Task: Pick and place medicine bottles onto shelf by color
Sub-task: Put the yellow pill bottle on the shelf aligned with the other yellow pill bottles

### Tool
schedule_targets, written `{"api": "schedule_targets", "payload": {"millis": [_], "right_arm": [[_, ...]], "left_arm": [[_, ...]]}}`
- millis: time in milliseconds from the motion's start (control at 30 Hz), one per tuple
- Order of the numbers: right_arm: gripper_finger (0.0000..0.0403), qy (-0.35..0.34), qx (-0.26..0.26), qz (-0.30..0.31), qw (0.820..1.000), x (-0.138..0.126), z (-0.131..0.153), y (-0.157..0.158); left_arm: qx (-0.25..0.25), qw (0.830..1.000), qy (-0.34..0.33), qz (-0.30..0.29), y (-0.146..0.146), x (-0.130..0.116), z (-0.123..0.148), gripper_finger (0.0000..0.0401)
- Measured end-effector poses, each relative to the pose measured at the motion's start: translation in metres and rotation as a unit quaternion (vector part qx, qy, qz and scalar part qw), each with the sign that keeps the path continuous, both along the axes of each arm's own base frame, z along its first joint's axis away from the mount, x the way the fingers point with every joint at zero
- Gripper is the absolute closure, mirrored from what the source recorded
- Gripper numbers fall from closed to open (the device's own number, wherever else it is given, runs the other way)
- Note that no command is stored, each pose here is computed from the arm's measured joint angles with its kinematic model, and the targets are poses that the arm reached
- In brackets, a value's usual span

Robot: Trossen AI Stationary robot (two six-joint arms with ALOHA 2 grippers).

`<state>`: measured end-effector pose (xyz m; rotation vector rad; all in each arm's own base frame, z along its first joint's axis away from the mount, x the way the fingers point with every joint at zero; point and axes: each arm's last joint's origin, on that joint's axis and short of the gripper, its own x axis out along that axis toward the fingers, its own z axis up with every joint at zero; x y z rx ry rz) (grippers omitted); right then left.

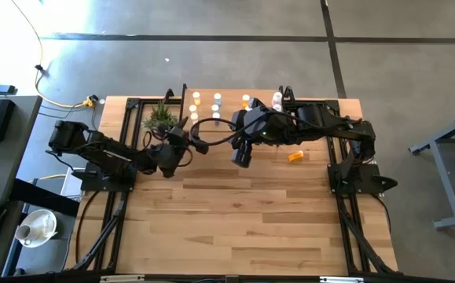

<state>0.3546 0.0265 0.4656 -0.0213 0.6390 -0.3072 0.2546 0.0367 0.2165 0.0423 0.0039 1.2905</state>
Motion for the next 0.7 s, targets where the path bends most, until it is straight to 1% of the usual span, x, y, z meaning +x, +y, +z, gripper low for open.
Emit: {"api": "schedule_targets", "payload": {"millis": [133, 333, 467, 567, 700], "right_arm": [[0.0202, 0.005, 0.002, -0.002, 1.0, -0.001, -0.001, 0.0], [0.0202, 0.009, -0.011, 0.004, 1.0, -0.001, -0.001, 0.0], [0.0202, 0.008, -0.031, -0.019, 0.999, -0.001, 0.0, -0.001], [0.0202, 0.007, -0.047, -0.035, 0.998, -0.002, 0.0, -0.002], [0.0202, 0.016, -0.082, -0.035, 0.996, -0.002, 0.0, -0.003]], "left_arm": [[-0.02, 1.0, 0.019, 0.0, 0.0, 0.0, -0.012, 0.0197], [-0.022, 0.999, 0.047, 0.008, 0.0, -0.001, -0.017, 0.0197], [-0.02, 0.998, 0.066, -0.003, 0.002, -0.001, -0.018, 0.0197], [-0.014, 0.996, 0.083, 0.002, 0.003, -0.001, -0.018, 0.0197], [-0.013, 0.996, 0.086, 0.007, 0.002, -0.001, -0.018, 0.0197]]}}
